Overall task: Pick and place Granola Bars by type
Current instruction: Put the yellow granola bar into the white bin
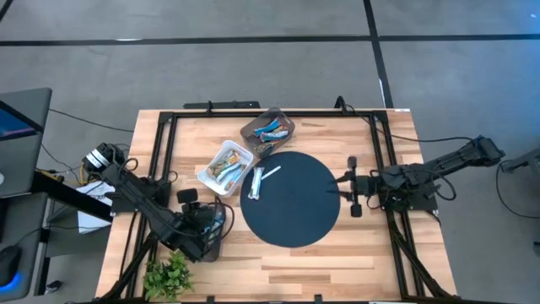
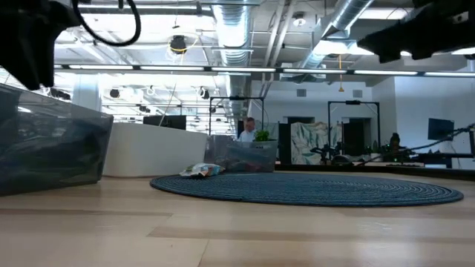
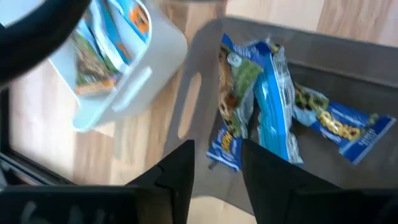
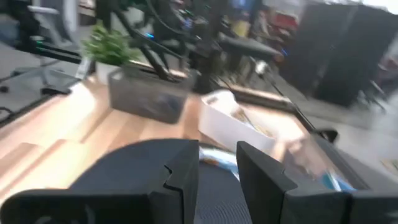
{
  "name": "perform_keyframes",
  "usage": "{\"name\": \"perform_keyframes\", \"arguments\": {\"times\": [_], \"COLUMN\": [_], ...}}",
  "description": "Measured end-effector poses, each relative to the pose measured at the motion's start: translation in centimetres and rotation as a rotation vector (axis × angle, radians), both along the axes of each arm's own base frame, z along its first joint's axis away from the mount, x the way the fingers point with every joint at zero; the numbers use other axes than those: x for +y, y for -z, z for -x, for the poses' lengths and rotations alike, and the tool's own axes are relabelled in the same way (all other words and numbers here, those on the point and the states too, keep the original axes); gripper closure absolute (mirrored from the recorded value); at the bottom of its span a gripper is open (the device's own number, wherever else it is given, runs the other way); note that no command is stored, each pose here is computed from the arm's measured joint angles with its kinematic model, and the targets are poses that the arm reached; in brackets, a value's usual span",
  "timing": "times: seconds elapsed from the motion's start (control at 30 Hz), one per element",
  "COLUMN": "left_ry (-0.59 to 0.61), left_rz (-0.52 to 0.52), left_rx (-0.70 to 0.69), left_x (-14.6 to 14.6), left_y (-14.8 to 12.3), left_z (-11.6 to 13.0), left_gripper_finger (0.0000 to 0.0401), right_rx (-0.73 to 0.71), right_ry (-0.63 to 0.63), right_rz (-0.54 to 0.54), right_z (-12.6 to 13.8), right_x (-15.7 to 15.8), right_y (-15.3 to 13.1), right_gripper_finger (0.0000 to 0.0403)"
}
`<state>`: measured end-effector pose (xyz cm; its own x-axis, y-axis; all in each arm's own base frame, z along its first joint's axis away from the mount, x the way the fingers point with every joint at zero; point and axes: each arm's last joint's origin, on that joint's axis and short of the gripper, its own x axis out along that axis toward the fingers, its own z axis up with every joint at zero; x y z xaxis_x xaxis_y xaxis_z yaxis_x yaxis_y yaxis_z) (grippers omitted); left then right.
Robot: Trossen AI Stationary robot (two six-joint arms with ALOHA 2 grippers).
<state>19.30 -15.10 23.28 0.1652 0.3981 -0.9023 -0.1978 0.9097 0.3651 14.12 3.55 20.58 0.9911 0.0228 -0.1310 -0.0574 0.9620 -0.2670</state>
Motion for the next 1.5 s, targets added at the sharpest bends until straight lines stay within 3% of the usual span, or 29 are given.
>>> {"name": "perform_keyframes", "arguments": {"times": [0.23,0.57,0.8,1.03,1.3,1.5], "left_ry": [0.105,0.253,0.292,0.310,0.342,0.351], "left_rz": [-0.160,-0.461,-0.497,-0.500,-0.520,-0.511], "left_rx": [-0.148,-0.652,-0.814,-0.892,-0.947,-0.950], "left_x": [-1.0,-3.5,-4.4,-4.8,-4.8,-5.0], "left_y": [-0.3,-1.6,-2.0,-1.2,0.1,0.1], "left_z": [0.7,2.8,3.8,4.4,5.1,5.3], "left_gripper_finger": [0.0276,0.0275,0.0275,0.0275,0.0275,0.0275], "right_rx": [0.006,0.190,0.353,0.485,0.732,0.782], "right_ry": [-0.079,-0.098,-0.105,-0.187,-0.198,-0.197], "right_rz": [0.115,0.161,0.313,0.495,0.607,0.615], "right_z": [-3.6,-13.5,-19.4,-23.3,-26.4,-28.3], "right_x": [0.4,0.9,0.1,0.3,-0.3,-0.6], "right_y": [0.8,1.1,3.1,4.3,4.8,5.3], "right_gripper_finger": [0.0301,0.0301,0.0301,0.0301,0.0300,0.0300]}}
